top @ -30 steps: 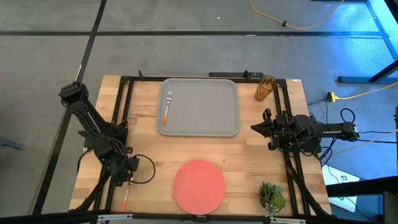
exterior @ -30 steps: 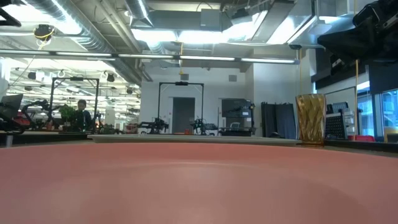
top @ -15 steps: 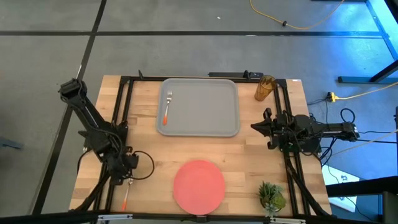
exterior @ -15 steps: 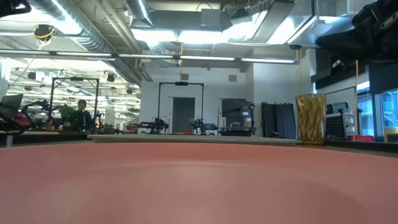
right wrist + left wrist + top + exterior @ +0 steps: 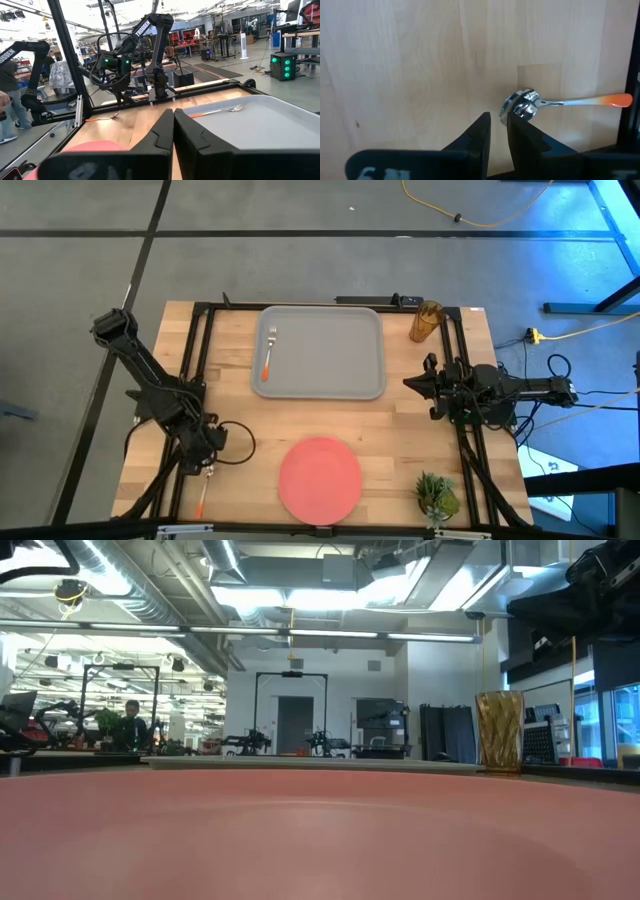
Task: Pick and place plate/cup/fork/spoon on tray
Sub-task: Put the orange spoon on the gray tray to the right side of the orange fork
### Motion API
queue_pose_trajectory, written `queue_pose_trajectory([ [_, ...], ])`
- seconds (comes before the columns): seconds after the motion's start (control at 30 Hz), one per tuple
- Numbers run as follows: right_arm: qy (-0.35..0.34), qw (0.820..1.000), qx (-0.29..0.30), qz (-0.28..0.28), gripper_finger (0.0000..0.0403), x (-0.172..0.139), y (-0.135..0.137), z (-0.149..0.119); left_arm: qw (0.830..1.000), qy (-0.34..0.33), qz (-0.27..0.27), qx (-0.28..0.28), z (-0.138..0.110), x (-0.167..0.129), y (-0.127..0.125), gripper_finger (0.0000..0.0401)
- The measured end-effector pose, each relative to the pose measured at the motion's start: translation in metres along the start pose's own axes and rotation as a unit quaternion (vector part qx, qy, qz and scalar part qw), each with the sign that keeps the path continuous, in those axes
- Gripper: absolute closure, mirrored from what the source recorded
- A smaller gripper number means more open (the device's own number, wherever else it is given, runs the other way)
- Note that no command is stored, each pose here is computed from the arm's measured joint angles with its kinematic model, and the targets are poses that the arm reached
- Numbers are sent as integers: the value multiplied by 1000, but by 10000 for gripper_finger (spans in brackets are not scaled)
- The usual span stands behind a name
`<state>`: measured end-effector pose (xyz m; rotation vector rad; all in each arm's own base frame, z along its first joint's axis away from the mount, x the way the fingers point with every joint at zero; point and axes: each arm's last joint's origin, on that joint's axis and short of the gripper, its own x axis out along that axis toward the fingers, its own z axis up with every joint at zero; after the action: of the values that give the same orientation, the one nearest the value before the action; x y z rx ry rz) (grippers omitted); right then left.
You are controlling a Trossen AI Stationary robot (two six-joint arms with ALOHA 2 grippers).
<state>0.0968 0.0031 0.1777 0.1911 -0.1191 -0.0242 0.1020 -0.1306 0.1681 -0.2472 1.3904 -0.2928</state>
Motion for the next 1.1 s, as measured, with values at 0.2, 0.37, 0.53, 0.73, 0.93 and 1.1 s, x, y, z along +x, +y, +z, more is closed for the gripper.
queue_pose_trajectory([
  [0.2, 0, 1000, -1, 0, 391, 0, 0, 0, 1000, -2, -6, -2, -1, 4, 2, 343],
  [0.37, 0, 1000, 0, 0, 391, 0, 0, 0, 1000, 13, -27, -10, -5, 12, 6, 343],
  [0.53, 1, 1000, -1, 1, 391, 0, 0, 0, 999, 11, -27, -12, -5, 12, 5, 343],
  [0.73, 1, 1000, -1, 1, 391, 0, 0, 0, 999, 5, -30, -14, -4, 12, 5, 343],
  [0.93, 1, 1000, -1, 1, 391, 0, 0, 0, 999, 5, -37, -15, -6, 16, 7, 343],
  [1.1, 1, 1000, -1, 1, 391, 0, 0, 0, 999, 13, -44, -14, -7, 18, 8, 343],
])
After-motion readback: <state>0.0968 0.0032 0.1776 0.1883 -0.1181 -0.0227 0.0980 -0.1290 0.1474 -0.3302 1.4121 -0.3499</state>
